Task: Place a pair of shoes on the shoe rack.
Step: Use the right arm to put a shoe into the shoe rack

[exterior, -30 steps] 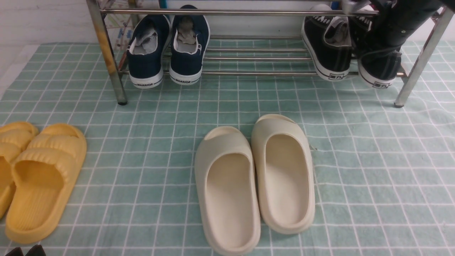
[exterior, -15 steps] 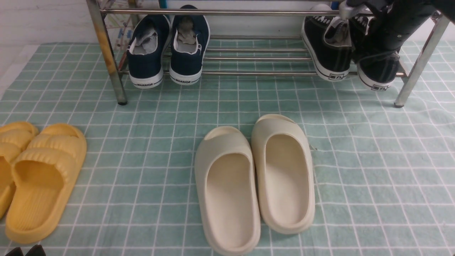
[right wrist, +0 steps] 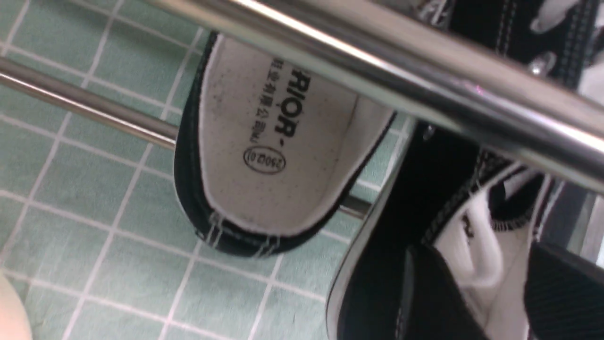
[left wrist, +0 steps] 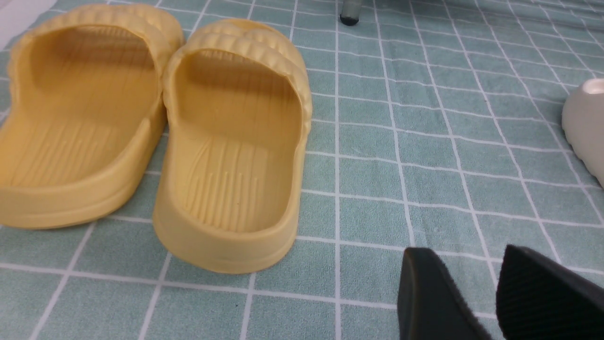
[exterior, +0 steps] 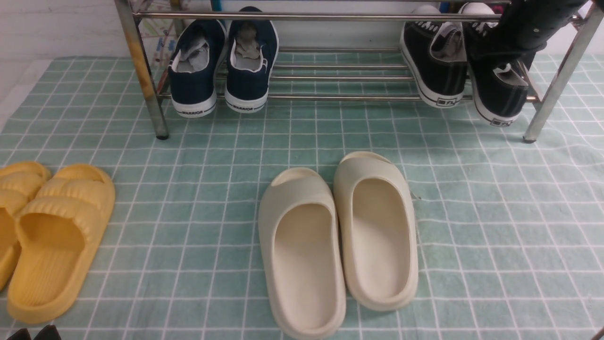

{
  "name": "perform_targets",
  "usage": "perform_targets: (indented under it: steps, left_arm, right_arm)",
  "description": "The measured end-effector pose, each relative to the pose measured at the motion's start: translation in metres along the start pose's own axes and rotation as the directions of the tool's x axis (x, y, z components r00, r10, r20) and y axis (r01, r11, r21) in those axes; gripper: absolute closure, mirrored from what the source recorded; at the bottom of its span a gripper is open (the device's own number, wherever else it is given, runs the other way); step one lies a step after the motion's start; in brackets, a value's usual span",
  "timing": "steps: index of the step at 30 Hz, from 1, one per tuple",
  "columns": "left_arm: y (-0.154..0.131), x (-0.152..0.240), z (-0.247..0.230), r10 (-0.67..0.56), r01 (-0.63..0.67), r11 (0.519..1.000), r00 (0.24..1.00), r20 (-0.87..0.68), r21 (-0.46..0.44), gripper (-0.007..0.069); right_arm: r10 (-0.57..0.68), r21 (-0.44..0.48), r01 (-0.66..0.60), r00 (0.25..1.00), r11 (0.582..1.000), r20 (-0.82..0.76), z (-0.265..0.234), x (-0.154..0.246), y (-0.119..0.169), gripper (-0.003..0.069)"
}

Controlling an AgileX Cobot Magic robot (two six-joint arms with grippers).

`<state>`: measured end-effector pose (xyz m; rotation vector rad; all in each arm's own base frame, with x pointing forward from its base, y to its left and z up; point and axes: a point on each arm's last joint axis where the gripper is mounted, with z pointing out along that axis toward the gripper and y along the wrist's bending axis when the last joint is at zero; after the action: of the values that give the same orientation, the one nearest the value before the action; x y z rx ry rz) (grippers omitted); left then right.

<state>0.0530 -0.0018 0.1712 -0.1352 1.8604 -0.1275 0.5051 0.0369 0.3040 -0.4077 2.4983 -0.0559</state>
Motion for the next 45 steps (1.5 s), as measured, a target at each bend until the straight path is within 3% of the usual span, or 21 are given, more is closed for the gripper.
perform_targets:
  steps: [2,5,8,10,15,16,21,26,29,37,45]
  left_arm:
    - [0.000,0.000,0.000,0.000,0.000,1.000,1.000,0.000,0.000,0.0388]
    - [0.000,0.000,0.000,0.000,0.000,1.000,1.000,0.000,0.000,0.0388]
    - [0.000,0.000,0.000,0.000,0.000,1.000,1.000,0.000,0.000,0.0388]
    - [0.000,0.000,0.000,0.000,0.000,1.000,1.000,0.000,0.000,0.0388]
    - [0.000,0.000,0.000,0.000,0.000,1.000,1.000,0.000,0.000,0.0388]
    - [0.000,0.000,0.000,0.000,0.000,1.000,1.000,0.000,0.000,0.0388]
    - [0.000,0.000,0.000,0.000,0.000,1.000,1.000,0.000,0.000,0.0388]
    - [0.000,0.000,0.000,0.000,0.000,1.000,1.000,0.000,0.000,0.0388]
    - [0.000,0.000,0.000,0.000,0.000,1.000,1.000,0.000,0.000,0.0388]
    - [0.000,0.000,0.000,0.000,0.000,1.000,1.000,0.000,0.000,0.0388]
    - [0.000,0.000,0.000,0.000,0.000,1.000,1.000,0.000,0.000,0.0388]
  right_arm:
    - [0.002,-0.012,-0.003,0.999,1.000,-0.043,-0.008,0.001,0.001,0.0218]
    - [0.008,-0.015,-0.008,0.999,1.000,-0.045,-0.017,-0.001,0.000,0.0152]
    - [0.018,-0.012,-0.018,0.999,1.000,-0.035,-0.023,-0.003,0.000,0.0144]
    - [0.038,-0.008,-0.038,0.999,0.999,-0.018,-0.036,-0.005,0.000,0.0173]
    - [0.055,0.002,-0.055,0.998,0.999,0.009,-0.071,-0.003,0.000,0.0322]
    - [0.057,0.003,-0.057,0.998,0.998,0.017,-0.088,0.001,0.001,0.0403]
    - [0.057,0.003,-0.057,0.997,0.998,-0.055,-0.108,0.026,0.006,0.0641]
    - [0.066,-0.013,-0.071,0.971,0.997,-0.228,-0.076,0.066,0.007,0.0662]
    - [0.067,-0.020,-0.074,0.966,0.997,-0.249,-0.054,0.077,0.010,0.0662]
    - [0.134,-0.024,-0.138,0.984,0.990,-0.119,0.020,0.081,0.012,0.0662]
    - [0.181,-0.015,-0.183,0.980,0.983,-0.084,0.019,0.071,0.010,0.0662]
